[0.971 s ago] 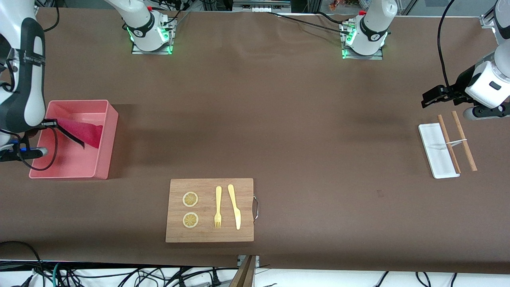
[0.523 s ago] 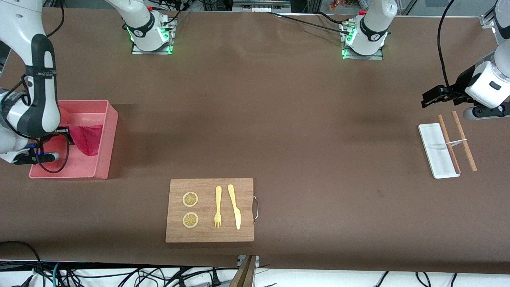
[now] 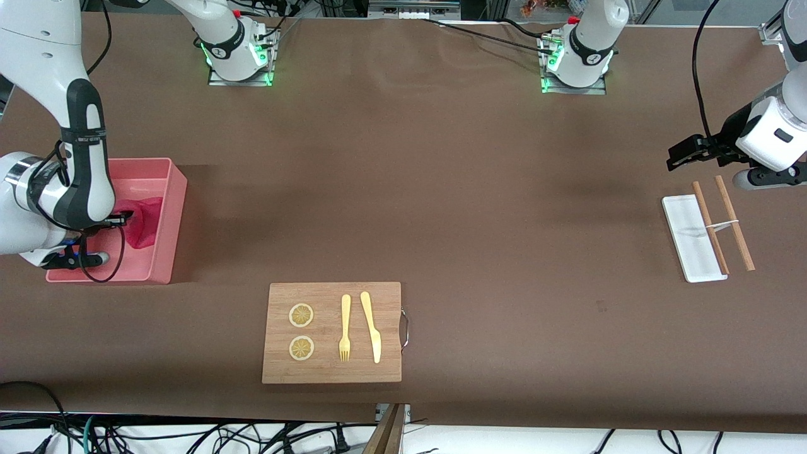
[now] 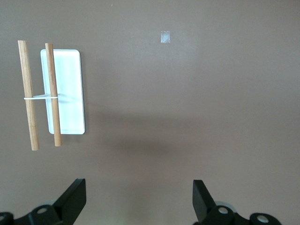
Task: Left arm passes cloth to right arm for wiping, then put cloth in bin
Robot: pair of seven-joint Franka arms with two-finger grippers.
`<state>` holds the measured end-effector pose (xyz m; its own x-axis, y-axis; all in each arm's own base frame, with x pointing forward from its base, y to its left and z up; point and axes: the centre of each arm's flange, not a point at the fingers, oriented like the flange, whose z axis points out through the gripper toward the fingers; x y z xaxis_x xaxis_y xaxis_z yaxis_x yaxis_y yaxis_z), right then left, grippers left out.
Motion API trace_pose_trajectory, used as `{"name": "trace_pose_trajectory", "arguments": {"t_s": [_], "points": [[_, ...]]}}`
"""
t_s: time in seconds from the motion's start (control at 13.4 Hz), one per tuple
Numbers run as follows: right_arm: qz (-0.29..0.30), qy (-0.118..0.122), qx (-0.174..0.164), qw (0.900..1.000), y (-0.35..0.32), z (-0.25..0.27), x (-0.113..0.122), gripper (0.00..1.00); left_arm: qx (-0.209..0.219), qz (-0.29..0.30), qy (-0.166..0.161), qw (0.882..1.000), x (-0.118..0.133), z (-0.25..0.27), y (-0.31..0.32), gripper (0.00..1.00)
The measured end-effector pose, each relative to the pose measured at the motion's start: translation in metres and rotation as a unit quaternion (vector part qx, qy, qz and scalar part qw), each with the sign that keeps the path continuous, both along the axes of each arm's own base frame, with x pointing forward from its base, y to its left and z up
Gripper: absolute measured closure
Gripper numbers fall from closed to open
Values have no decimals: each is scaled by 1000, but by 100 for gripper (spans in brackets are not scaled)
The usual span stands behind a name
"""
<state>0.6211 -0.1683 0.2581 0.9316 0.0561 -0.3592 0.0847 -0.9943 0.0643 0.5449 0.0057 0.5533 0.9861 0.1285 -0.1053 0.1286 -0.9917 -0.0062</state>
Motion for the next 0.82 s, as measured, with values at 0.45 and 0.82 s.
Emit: {"name": "trace_pose_trajectory", "arguments": {"t_s": [0.45,0.82], "points": [[1,-52,20,998,9,116,15,15,0,-2,0,1000,0,0,-2,0],[23,-67,50,996,46,231,9,0,0,-3,0,1000,0,0,-3,0]]}}
